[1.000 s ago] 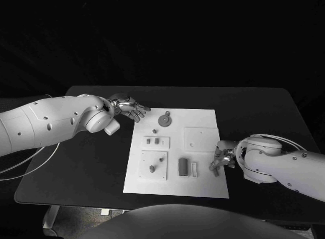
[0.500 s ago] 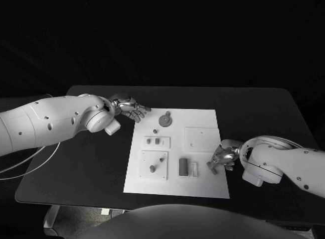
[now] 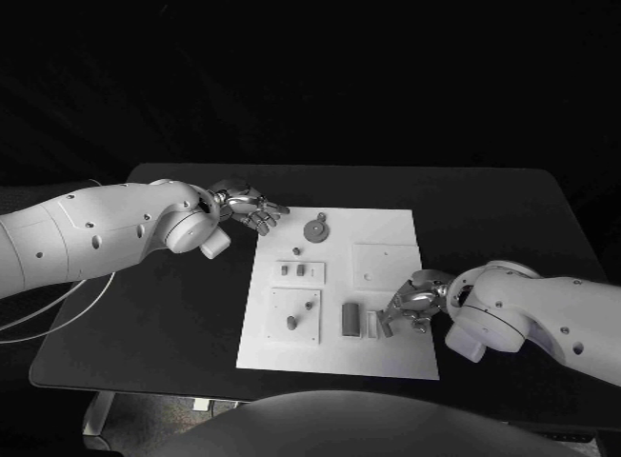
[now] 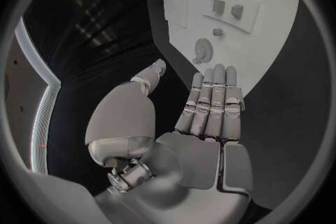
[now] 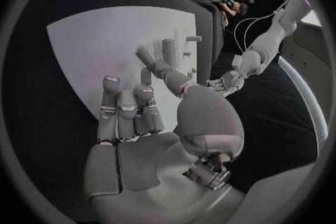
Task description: Assemble the parts on the task board
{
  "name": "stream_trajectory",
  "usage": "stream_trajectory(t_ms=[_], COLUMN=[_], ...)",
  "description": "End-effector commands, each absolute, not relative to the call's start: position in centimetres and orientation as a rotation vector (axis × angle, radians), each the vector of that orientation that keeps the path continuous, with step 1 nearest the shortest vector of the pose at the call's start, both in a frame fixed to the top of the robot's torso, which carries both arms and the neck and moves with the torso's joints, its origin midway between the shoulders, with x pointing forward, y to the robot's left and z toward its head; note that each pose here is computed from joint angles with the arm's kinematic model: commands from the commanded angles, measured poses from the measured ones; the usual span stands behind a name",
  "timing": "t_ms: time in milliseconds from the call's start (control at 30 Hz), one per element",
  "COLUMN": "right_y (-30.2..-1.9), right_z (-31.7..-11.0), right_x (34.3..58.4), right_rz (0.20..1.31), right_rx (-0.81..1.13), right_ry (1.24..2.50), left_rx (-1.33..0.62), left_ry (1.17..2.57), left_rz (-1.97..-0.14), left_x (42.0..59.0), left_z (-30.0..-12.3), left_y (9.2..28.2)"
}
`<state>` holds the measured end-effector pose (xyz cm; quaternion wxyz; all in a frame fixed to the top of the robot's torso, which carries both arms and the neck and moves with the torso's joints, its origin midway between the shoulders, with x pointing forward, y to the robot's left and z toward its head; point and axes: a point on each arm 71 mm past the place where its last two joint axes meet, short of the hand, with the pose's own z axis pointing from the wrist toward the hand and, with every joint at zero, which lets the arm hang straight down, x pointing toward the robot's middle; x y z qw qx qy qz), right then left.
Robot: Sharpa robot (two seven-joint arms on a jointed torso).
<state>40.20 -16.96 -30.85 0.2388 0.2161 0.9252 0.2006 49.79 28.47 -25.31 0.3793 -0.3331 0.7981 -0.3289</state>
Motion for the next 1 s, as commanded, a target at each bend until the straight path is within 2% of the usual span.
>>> stream_trajectory(t_ms=[33, 667, 1000], right_y=[-16.87, -15.94, -16.33], right_z=[-31.04, -31.67, -31.89], right_x=[40.32, 40.96, 41.08], right_rz=[0.553, 0.501, 0.470], right_rx=[0.650, 0.539, 0.480], right_ry=[2.543, 2.563, 2.522], left_rx=[-0.835, -0.836, -0.838], left_ry=[2.053, 2.062, 2.065], left_rz=[-0.855, -0.850, -0.847], left_x=[49.77, 49.70, 49.67], left_z=[-25.20, -25.24, -25.26], left_y=[28.12, 28.15, 28.19])
